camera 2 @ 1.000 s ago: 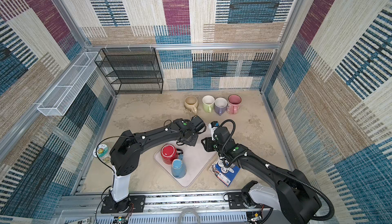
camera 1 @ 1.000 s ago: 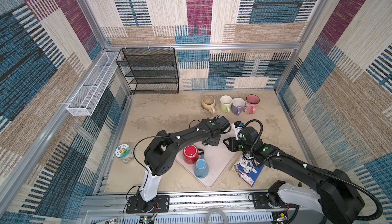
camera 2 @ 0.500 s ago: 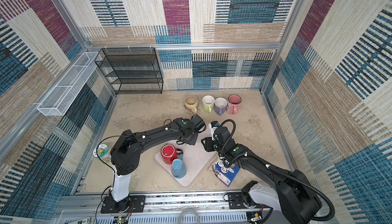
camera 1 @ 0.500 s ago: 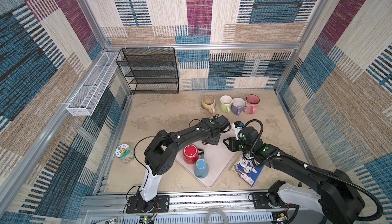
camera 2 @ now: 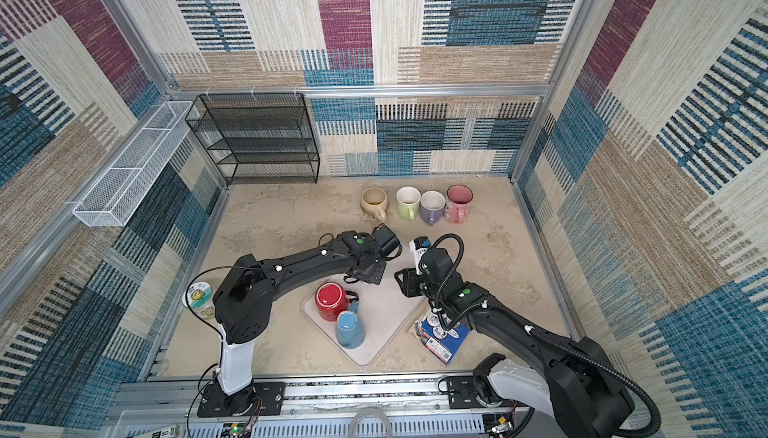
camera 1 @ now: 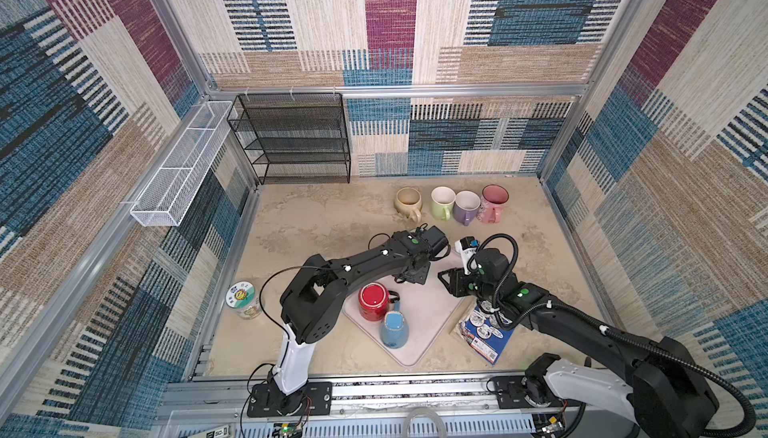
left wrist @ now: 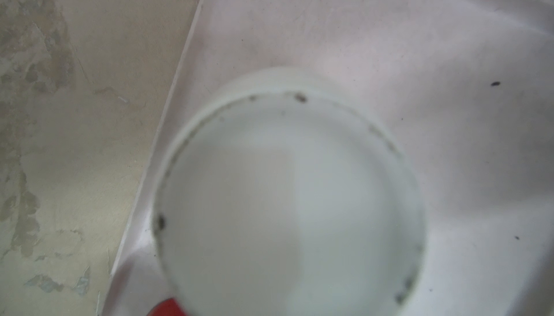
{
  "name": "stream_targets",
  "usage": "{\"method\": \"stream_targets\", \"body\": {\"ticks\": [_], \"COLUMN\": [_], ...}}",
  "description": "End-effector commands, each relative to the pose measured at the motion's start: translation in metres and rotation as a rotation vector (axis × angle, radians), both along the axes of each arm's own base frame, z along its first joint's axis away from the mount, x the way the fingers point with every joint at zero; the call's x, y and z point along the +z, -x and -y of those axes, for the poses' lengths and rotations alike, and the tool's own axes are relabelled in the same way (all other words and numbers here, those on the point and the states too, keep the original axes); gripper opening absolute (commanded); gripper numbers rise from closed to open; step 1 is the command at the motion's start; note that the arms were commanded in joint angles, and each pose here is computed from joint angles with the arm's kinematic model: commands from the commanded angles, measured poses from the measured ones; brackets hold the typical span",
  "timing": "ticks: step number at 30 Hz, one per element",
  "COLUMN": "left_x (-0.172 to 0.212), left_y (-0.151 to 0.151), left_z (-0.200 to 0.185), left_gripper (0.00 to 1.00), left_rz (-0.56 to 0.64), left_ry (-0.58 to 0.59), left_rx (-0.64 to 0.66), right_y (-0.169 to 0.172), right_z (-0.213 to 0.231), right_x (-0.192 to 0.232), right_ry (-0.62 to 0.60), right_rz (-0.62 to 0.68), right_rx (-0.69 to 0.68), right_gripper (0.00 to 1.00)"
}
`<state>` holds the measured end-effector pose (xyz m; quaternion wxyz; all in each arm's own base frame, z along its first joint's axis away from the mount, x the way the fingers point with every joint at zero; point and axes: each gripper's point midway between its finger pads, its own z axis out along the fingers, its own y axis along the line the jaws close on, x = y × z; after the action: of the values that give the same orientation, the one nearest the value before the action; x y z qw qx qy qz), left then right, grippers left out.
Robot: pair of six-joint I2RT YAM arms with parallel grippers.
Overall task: Turn the mug right side up
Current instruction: 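Lift the white mug off the tray with both grippers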
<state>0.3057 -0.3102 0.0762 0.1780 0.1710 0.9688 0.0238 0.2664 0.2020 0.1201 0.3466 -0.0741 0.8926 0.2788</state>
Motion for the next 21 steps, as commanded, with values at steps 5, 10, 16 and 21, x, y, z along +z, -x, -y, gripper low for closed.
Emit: {"method": "stream_targets", "body": {"ticks": [5, 10, 16, 21], "left_x": [0.023, 0.043, 0.068, 0.087], "left_y": [0.007, 0.014, 0.023, 0.029], "left_z": [0.0, -0.001, -0.001, -0.002], "left_gripper": [0.0, 0.0, 0.0, 0.0], "left_rz": [0.032, 0.059, 0.089, 0.13], "left_ry": [0.083, 0.154, 0.244, 0.326], "left_rx": [-0.028, -0.055, -0.086, -0.108], "right_y": [-0.003, -0.001, 0.001, 0.004], "right_z": [0.003, 0.002, -0.002, -0.006], "right_x": [0.018, 0.027, 0.037, 0.05], "right_ry": [-0.036, -0.063, -0.106, -0.16], "right_rz": [0.09, 0.121, 0.152, 0.196], "right_rx": [-0.017, -0.009, 0.015, 0.035], "right_gripper": [0.48, 0.56, 0.66, 0.7]}}
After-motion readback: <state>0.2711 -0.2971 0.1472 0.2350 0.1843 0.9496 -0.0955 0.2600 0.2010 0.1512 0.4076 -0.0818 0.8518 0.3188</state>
